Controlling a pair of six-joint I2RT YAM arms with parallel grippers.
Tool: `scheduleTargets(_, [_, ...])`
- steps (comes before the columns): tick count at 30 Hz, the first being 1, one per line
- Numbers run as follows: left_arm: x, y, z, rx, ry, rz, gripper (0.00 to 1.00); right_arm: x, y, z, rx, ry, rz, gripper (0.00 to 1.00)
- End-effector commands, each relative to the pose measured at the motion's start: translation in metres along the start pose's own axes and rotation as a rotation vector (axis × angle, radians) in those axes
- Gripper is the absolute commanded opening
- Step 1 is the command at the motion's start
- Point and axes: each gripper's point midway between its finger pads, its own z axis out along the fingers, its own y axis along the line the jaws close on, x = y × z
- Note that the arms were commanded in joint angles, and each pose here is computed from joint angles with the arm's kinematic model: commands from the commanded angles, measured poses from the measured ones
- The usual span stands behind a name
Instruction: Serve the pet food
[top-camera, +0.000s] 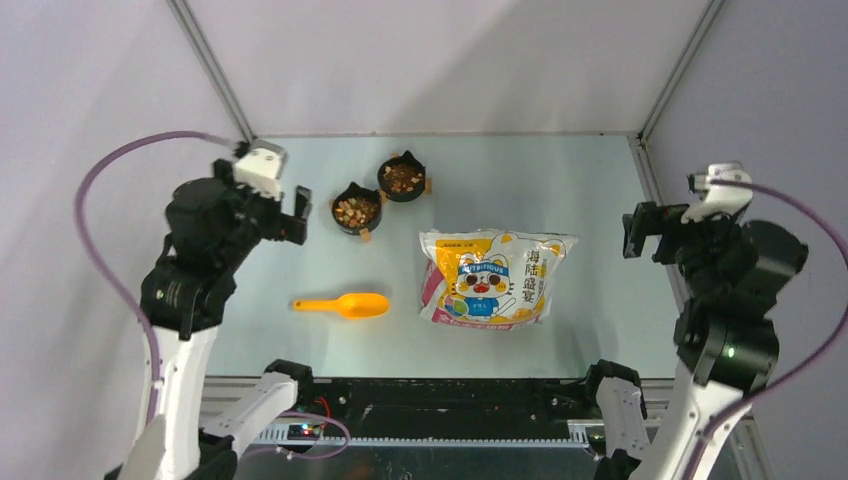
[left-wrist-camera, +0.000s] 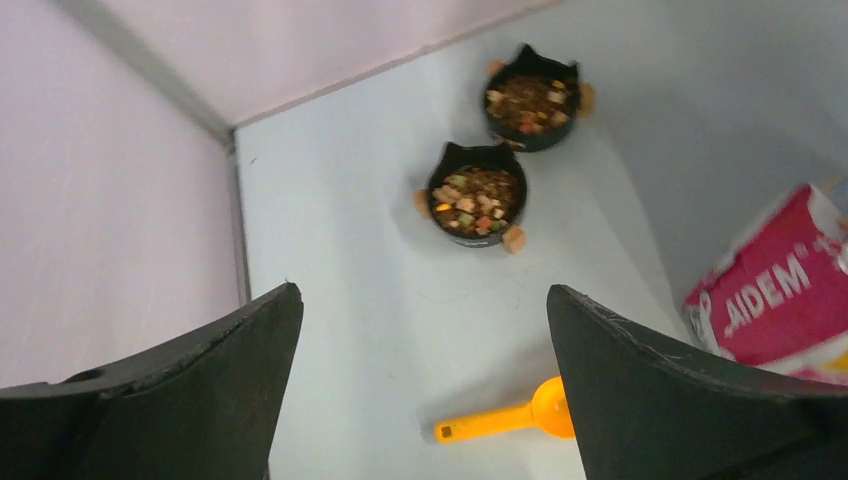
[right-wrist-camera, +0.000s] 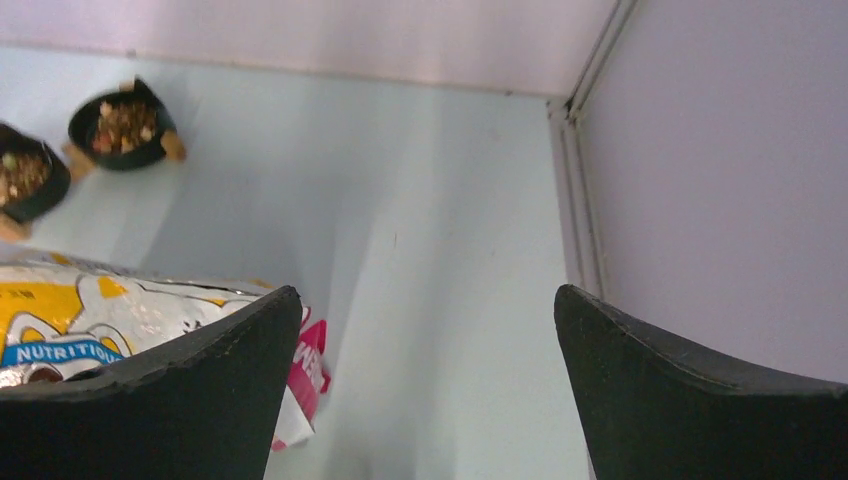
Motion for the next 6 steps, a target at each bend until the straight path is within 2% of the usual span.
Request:
scheduleTargets(1, [-0.001, 0.037, -0.031, -0.225, -0.04, -0.295, 1.0, -0.02, -0.011, -0.011, 0.105, -0.12, 0.06, 1.0])
scheduleTargets(6, [0.012, 0.03, -0.039, -0.217, -0.047, -0.334, 1.0, -0.006, -0.021, -0.014, 0.179, -0.065, 0.088, 1.0])
